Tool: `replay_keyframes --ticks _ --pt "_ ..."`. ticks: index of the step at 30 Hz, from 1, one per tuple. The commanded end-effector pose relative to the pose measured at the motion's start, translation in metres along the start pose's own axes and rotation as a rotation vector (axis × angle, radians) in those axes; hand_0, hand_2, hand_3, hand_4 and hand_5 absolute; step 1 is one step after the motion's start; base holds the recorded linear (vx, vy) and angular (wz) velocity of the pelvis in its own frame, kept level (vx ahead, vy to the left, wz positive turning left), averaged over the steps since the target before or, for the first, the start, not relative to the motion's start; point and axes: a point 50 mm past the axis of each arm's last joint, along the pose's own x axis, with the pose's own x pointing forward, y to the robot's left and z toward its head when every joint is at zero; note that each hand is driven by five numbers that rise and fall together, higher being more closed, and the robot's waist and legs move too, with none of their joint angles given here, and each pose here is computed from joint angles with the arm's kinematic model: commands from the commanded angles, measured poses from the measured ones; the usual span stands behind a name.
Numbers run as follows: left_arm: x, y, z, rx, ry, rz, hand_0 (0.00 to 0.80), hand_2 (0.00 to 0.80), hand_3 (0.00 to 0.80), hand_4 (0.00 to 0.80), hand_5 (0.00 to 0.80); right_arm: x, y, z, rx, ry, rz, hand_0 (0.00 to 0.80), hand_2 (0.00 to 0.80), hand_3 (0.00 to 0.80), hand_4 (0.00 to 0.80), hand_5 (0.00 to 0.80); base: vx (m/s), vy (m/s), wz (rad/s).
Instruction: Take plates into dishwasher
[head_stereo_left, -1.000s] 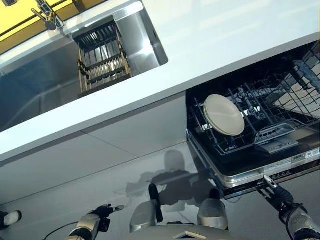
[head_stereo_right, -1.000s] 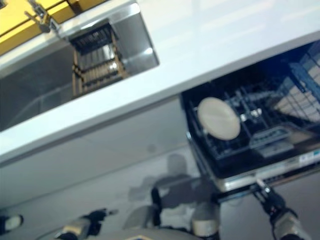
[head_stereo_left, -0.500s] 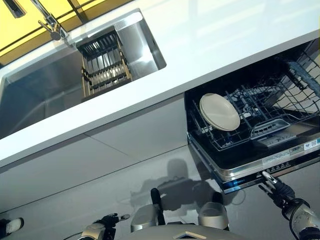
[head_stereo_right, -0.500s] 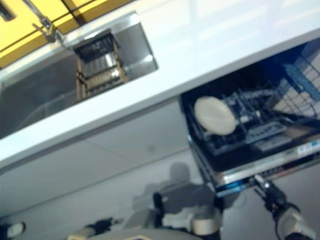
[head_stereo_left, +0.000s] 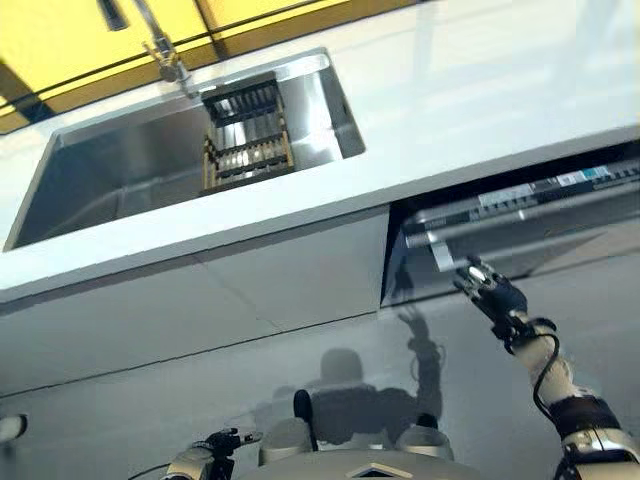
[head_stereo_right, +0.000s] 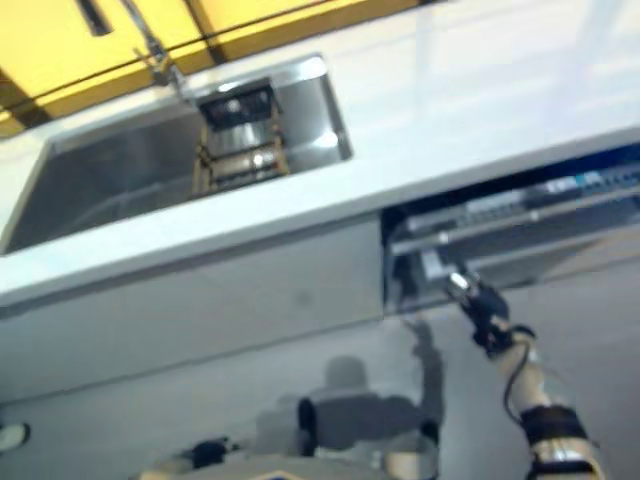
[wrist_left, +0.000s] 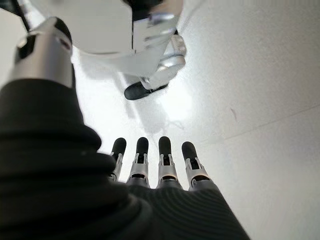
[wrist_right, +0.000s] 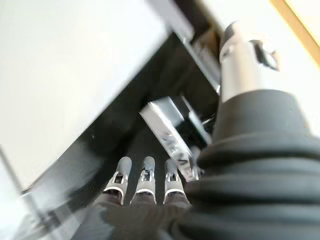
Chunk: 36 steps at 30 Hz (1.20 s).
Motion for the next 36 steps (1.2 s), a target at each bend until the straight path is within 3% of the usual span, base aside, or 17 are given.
replay_keyframes --ticks 1,8,12,15,18,25,30,36 --pt "-0.005 0.043 0.016 0.128 0.008 0.122 0.0 0.0 0.0 0.0 0.0 0.033 0.072 0.097 0.01 -0.407 0.289 0.0 0.0 0.0 0.0 0.0 0.018 -0.036 0.15" --pt "-0.006 0.045 0.011 0.107 0.032 0.129 0.0 0.0 0.0 0.0 0.0 0.025 0.032 0.049 -0.137 -0.167 0.083 0.0 0.0 0.0 0.0 0.0 0.007 -0.012 0.05" --pt "-0.006 0.042 0.005 0.063 0.044 0.123 0.0 0.0 0.0 0.0 0.0 0.0 -0.002 -0.011 -0.251 0.094 -0.032 0.0 0.0 0.0 0.0 0.0 0.0 0.0 0.0" --pt "-0.006 0.042 0.005 0.046 0.044 0.124 0.0 0.0 0.0 0.0 0.0 -0.01 -0.007 -0.034 -0.244 0.176 -0.043 0.0 0.0 0.0 0.0 0.0 0.0 0.018 0.03" --pt "-0.005 0.04 0.008 0.01 0.045 0.118 0.0 0.0 0.0 0.0 0.0 -0.038 -0.017 -0.095 -0.227 0.406 -0.055 0.0 0.0 0.0 0.0 0.0 -0.005 0.044 0.06" --pt "-0.002 0.029 0.023 -0.005 0.028 0.087 0.0 0.0 0.0 0.0 0.0 -0.092 -0.028 -0.183 -0.165 0.783 -0.113 0.0 0.0 0.0 0.0 0.0 0.011 0.016 0.03" --pt "0.0 0.016 0.033 0.035 0.009 0.038 0.0 0.0 0.0 0.0 0.0 -0.111 -0.026 -0.209 -0.123 0.902 -0.142 0.0 0.0 0.0 0.0 0.0 0.039 0.014 0.04" --pt "0.001 0.009 0.044 0.041 -0.016 0.016 0.0 0.0 0.0 0.0 0.0 -0.11 -0.021 -0.215 -0.172 0.955 -0.103 0.0 0.0 0.0 0.0 0.0 0.019 0.004 0.12"
